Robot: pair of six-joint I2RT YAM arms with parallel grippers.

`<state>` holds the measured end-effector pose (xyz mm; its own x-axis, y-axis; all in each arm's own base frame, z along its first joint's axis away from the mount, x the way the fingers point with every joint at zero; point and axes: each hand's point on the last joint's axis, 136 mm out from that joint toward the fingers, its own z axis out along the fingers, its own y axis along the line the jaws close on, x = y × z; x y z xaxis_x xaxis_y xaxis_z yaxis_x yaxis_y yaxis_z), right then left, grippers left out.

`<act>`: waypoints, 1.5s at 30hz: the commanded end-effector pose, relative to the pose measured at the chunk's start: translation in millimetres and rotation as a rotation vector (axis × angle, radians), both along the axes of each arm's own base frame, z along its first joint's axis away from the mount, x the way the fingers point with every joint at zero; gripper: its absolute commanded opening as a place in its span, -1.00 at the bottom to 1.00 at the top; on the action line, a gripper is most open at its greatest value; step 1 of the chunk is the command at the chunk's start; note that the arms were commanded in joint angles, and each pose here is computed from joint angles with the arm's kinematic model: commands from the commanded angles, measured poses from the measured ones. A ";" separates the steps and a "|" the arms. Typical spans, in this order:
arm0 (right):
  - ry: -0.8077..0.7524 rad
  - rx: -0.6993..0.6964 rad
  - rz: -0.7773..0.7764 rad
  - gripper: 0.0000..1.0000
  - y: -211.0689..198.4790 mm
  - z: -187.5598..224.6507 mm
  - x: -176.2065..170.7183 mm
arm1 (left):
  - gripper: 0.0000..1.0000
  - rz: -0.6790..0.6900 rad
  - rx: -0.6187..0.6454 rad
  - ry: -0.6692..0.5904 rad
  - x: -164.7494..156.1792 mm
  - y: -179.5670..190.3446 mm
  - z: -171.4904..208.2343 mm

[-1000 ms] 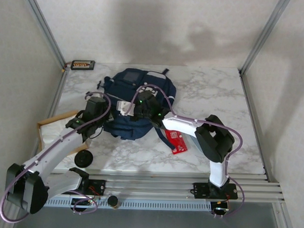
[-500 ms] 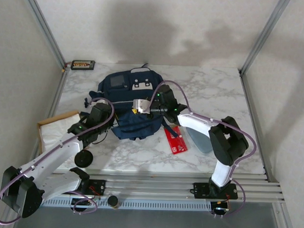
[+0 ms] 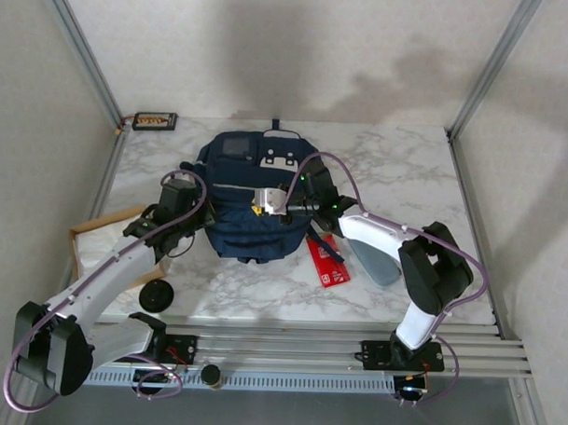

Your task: Pack the student bag

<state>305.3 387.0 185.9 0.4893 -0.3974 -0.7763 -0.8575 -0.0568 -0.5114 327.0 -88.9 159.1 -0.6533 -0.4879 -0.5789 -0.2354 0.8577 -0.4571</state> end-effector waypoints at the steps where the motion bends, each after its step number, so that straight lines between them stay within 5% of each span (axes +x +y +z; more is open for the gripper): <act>1: 0.068 -0.036 -0.004 -1.00 -32.7 -3.1 -10.4 | -1.00 0.273 0.157 -0.046 25.6 77.1 3.6; 8: 0.095 -0.062 0.000 -1.00 -19.4 -11.8 -18.5 | -1.00 0.061 0.036 -0.126 39.5 30.3 11.7; 10: 0.084 -0.073 -0.004 -0.66 -3.1 -15.2 -26.8 | -1.00 0.023 0.024 -0.145 37.9 18.1 14.6; 14: 0.104 -0.049 -0.065 -0.32 17.6 -14.3 -19.7 | -1.00 -0.010 0.012 -0.143 36.8 7.9 15.9; 19: 0.120 -0.009 -0.134 -0.15 36.4 -3.0 -4.4 | -1.00 -0.009 0.019 -0.142 35.5 8.3 15.6; 29: 0.071 0.000 -0.305 -0.23 55.7 1.0 31.4 | -1.00 -0.015 0.010 -0.144 33.5 6.1 16.1; 38: 0.029 -0.014 -0.310 -0.27 84.1 -0.3 43.4 | -1.00 -0.025 -0.016 -0.152 33.2 0.6 18.2; 45: -0.077 -0.030 -0.256 -0.92 84.3 9.5 31.0 | -1.00 0.037 0.012 -0.131 28.1 12.6 16.5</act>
<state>336.8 473.9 177.0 0.3495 -0.5511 -0.7577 -0.8531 0.1471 -0.5005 355.4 -82.4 157.3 -0.6132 -0.4787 -0.6283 -0.1983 0.8633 -0.4641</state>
